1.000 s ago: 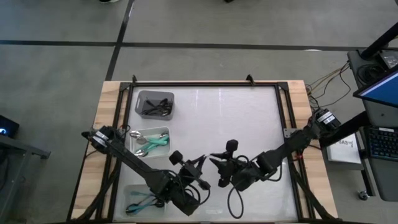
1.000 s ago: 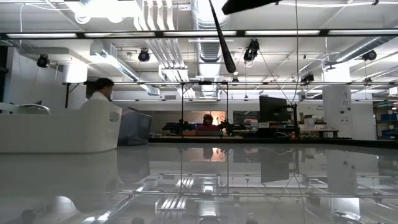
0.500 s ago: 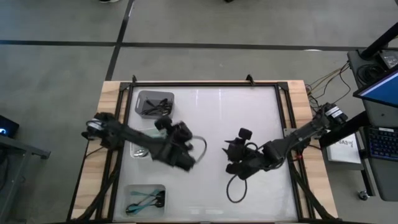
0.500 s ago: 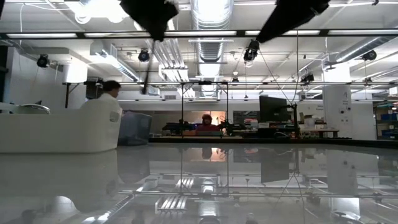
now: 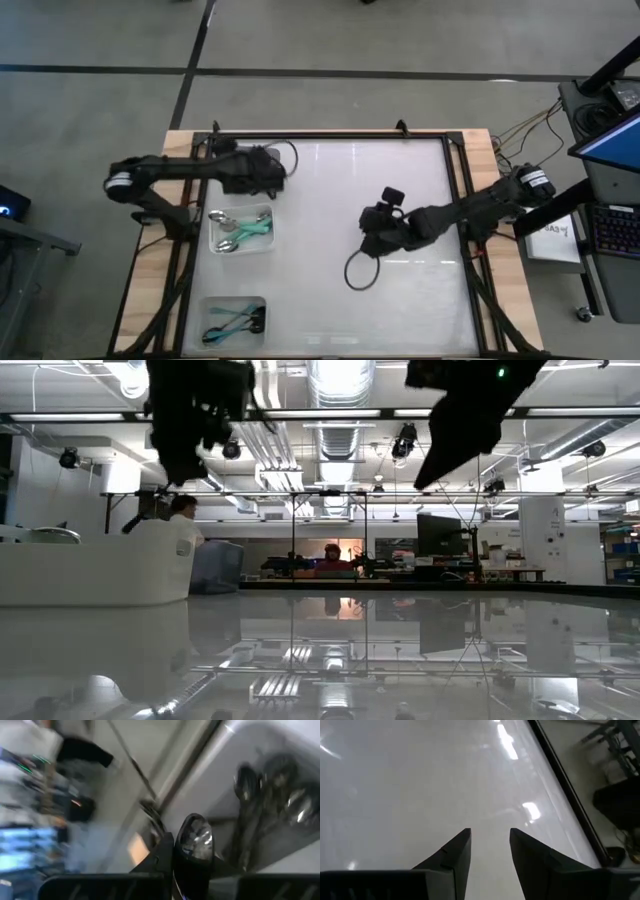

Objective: Sort silverware by color (type)
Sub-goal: Put the black spoon into the black bin

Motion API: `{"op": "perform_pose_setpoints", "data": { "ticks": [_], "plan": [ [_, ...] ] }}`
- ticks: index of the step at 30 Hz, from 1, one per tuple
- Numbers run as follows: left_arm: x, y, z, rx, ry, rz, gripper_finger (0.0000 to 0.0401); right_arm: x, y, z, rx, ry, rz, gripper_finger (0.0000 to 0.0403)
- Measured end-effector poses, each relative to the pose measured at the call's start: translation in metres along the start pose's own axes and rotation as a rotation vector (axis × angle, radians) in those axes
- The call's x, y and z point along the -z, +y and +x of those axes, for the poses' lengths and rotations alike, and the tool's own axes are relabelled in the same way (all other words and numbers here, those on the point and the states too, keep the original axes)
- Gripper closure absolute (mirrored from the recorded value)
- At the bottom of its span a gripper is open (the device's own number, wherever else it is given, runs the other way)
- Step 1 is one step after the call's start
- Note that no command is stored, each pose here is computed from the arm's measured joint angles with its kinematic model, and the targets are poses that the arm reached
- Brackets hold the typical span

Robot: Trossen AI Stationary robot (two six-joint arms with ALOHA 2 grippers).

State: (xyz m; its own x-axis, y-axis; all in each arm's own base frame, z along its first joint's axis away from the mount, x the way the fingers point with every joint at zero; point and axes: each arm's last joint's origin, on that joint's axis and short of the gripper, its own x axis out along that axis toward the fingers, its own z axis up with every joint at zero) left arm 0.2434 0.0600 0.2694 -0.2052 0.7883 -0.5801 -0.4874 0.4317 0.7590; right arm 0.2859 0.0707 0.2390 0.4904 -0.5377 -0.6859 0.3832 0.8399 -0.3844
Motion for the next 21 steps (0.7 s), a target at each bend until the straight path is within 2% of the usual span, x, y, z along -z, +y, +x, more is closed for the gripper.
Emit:
{"op": "perform_pose_setpoints", "data": {
  "ticks": [3,7,10,12,16,21],
  "plan": [
    [0.013,0.002,0.03,0.076,0.052,-0.032,0.0401,0.004,-0.01,0.014,0.021,0.047,-0.003,0.0274],
    [0.017,-0.001,0.055,0.172,-0.017,-0.087,0.0401,0.006,-0.024,0.031,0.066,0.094,0.026,0.0275],
    [0.019,-0.007,0.069,0.296,-0.043,-0.048,0.0401,0.01,-0.032,0.042,0.076,0.134,0.045,0.0277],
    [0.02,-0.008,0.073,0.312,-0.056,-0.023,0.0401,0.012,-0.036,0.047,0.065,0.155,0.059,0.0278],
    [0.018,-0.01,0.076,0.261,-0.057,-0.003,0.0381,0.013,-0.04,0.053,0.066,0.155,0.045,0.0275],
    [0.008,-0.009,0.071,0.366,-0.085,0.046,0.0337,0.004,-0.044,0.06,0.003,0.098,0.047,0.0277]
  ]
}}
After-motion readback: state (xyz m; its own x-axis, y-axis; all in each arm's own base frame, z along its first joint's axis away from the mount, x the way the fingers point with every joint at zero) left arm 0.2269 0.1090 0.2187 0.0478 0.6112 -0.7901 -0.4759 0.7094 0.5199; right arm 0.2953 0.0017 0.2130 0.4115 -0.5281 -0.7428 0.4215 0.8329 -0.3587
